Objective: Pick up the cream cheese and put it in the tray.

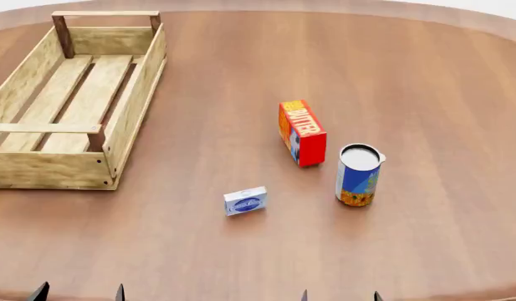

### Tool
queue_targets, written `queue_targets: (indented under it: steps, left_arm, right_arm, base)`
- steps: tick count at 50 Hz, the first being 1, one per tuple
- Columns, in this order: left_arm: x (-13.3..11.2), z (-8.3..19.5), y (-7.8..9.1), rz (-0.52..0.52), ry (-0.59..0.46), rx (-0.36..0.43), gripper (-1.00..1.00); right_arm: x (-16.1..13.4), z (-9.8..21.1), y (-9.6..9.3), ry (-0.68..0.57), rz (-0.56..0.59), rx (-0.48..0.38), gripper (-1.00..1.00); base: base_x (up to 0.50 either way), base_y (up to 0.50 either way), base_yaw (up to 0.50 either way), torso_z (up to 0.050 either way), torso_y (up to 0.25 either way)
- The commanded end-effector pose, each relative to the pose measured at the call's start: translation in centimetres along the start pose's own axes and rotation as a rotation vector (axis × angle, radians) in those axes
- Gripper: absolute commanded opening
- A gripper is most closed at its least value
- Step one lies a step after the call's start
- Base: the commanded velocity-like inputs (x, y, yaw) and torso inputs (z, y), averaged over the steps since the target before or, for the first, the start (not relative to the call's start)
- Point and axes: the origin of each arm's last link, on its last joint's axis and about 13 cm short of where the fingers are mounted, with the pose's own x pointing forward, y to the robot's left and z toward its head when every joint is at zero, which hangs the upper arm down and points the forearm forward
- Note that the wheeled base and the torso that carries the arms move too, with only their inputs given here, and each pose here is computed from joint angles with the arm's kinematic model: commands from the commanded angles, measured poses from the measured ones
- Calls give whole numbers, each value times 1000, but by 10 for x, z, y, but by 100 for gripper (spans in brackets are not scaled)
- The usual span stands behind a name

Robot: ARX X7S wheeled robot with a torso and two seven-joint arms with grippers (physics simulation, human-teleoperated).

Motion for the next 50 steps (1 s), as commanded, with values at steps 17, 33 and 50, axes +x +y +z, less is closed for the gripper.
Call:
queue_targets:
  steps: [17, 33, 50]
  left_arm:
    - [-7, 5, 0, 34, -63, 34, 100]
    - [-31, 26, 0, 9, -361, 10, 100]
    - [-39, 30, 0, 93, -589, 30, 100]
  right_arm:
    - [-8, 9, 3, -56, 10, -13, 100]
    - [-28, 30, 4, -256, -56, -85, 100]
    - [-45, 40, 10, -536, -121, -193, 100]
  base:
    - [0, 0, 0, 0, 0]
    - [0, 0, 0, 0, 0]
    - [0, 0, 0, 0, 0]
